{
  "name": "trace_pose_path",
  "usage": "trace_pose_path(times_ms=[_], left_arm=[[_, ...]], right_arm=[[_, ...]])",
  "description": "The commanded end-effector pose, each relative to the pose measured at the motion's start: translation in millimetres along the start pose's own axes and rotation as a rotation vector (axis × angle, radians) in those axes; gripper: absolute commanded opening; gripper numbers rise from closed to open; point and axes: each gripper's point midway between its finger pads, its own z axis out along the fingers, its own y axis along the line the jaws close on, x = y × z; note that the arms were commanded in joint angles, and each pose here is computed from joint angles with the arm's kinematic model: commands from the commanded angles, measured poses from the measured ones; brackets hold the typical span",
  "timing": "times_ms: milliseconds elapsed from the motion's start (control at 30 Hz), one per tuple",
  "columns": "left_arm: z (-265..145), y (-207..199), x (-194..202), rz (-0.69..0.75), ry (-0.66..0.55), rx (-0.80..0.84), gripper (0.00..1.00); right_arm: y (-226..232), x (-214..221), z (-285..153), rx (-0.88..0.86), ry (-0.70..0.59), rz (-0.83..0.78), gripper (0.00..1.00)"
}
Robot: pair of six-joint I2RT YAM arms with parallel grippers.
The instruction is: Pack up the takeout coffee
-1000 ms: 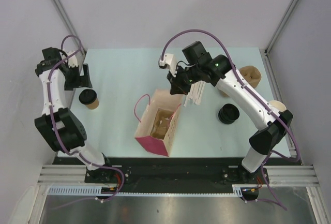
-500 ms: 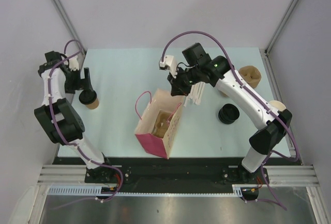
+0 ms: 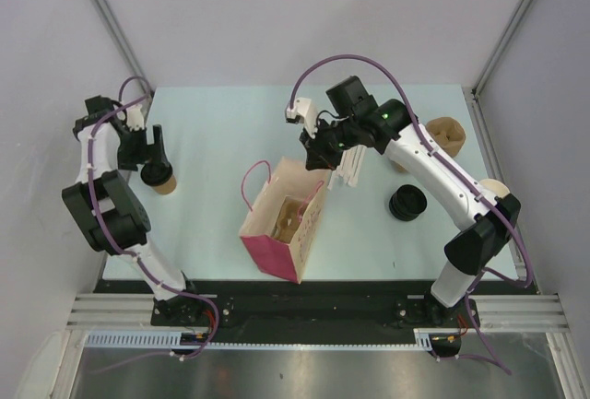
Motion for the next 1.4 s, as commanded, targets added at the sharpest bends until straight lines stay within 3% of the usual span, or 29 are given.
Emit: trace_pose_path(times_ms=[0, 667, 967, 1033, 1100, 1367], left_arm=[[5.7, 1.0, -2.4, -0.012, -0.017, 0.012, 0.99], [25.6, 3.5, 4.8, -0.049, 0.023, 0.024, 0.89], [27.3, -3.2, 10.6, -0.064, 0.037, 0.057, 0.73], [23.7, -6.3, 10.4, -0.063, 0.035, 0.069, 0.65], [13.9, -11.2, 5.3, -0.041, 0.008, 0.087, 0.56], [-32.3, -37.6, -10.8, 0.07, -0.086, 0.132, 0.36]], right_arm=[[4.2, -14.1, -11.2, -0.001, -0.061, -0.026, 0.0], [2.6, -11.2, -8.8, -0.006, -0.054, -0.018, 0.0], [2.4, -9.5, -8.8, -0.008, -0.051, -0.012, 0.0], [1.8, -9.8, -9.3, -0.007, -0.052, -0.012, 0.0], [2.3, -10.4, -10.4, -0.006, -0.055, -0.012, 0.0], [-1.1, -9.2, -9.7, 0.003, -0.053, 0.008, 0.0]])
